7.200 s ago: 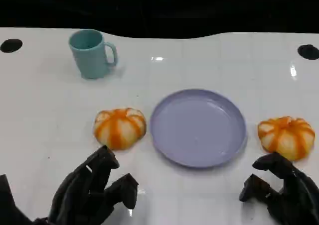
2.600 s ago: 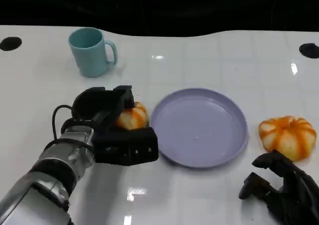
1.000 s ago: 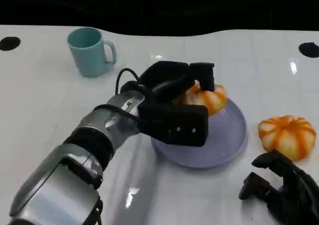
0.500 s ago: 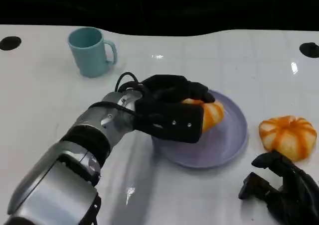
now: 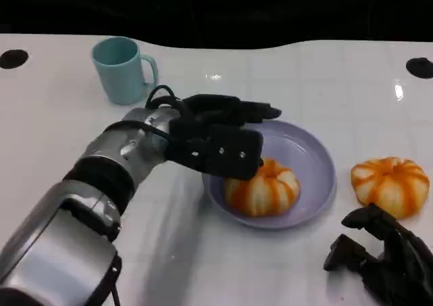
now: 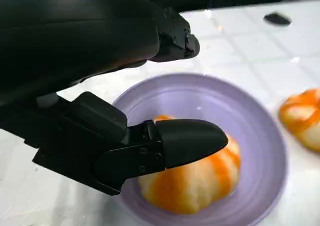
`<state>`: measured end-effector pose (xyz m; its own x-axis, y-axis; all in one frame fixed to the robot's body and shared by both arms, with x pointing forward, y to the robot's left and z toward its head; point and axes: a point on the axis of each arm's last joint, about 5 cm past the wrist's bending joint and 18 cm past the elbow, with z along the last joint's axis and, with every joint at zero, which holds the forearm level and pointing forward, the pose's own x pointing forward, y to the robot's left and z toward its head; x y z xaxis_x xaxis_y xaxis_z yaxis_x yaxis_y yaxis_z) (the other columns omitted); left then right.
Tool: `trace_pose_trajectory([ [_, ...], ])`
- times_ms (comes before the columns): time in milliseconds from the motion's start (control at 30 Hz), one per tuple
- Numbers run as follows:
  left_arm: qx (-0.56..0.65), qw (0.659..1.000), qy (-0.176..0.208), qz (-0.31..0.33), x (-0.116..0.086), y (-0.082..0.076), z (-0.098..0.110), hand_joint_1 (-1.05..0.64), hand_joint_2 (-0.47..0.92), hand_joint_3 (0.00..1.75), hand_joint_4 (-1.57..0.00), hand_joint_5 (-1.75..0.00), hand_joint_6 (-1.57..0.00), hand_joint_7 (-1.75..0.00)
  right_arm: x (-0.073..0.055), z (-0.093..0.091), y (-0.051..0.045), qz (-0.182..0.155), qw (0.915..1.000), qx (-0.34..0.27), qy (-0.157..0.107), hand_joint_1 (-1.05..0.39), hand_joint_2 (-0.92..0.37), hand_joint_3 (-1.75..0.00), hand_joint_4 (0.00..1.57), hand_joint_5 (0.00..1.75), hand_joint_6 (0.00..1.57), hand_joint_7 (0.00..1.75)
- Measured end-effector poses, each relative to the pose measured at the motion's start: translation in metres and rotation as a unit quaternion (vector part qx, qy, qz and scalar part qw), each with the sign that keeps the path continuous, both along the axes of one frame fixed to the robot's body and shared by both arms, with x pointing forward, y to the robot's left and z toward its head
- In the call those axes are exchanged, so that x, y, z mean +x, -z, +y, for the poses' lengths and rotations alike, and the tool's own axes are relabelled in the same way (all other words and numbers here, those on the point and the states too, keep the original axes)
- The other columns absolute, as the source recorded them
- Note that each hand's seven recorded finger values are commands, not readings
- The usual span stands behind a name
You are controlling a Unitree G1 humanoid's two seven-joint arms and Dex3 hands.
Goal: Grasp the bread from the table and place it into the plate.
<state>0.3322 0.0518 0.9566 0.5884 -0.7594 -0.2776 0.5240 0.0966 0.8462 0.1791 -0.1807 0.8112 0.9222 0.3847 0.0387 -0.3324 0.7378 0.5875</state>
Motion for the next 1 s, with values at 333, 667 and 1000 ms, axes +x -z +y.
trace_pose_trajectory([
  [333,-0.165,0.983,-0.018,0.081,-0.006,0.014,0.029,-0.91,0.92,0.56,-0.15,-0.19,-0.22,-0.05,0.000,0.000,0.0003,0.006,1.0000,0.004,-0.003,-0.52,-0.92,-0.18,0.68,1.45,0.58,1.17],
  [667,-0.251,0.959,-0.013,0.130,-0.009,0.018,0.040,-0.83,0.92,0.47,-0.25,-0.28,-0.31,-0.08,-0.001,0.000,0.0001,0.005,1.0000,0.003,-0.003,-0.52,-0.92,-0.19,0.68,1.45,0.57,1.19],
  [1000,-0.253,0.959,-0.008,0.129,-0.009,0.017,0.039,-0.68,0.92,0.41,-0.55,-1.05,-0.59,-0.68,-0.001,0.000,0.0001,0.005,1.0000,0.003,-0.003,-0.51,-0.92,-0.23,0.68,1.47,0.56,1.20],
])
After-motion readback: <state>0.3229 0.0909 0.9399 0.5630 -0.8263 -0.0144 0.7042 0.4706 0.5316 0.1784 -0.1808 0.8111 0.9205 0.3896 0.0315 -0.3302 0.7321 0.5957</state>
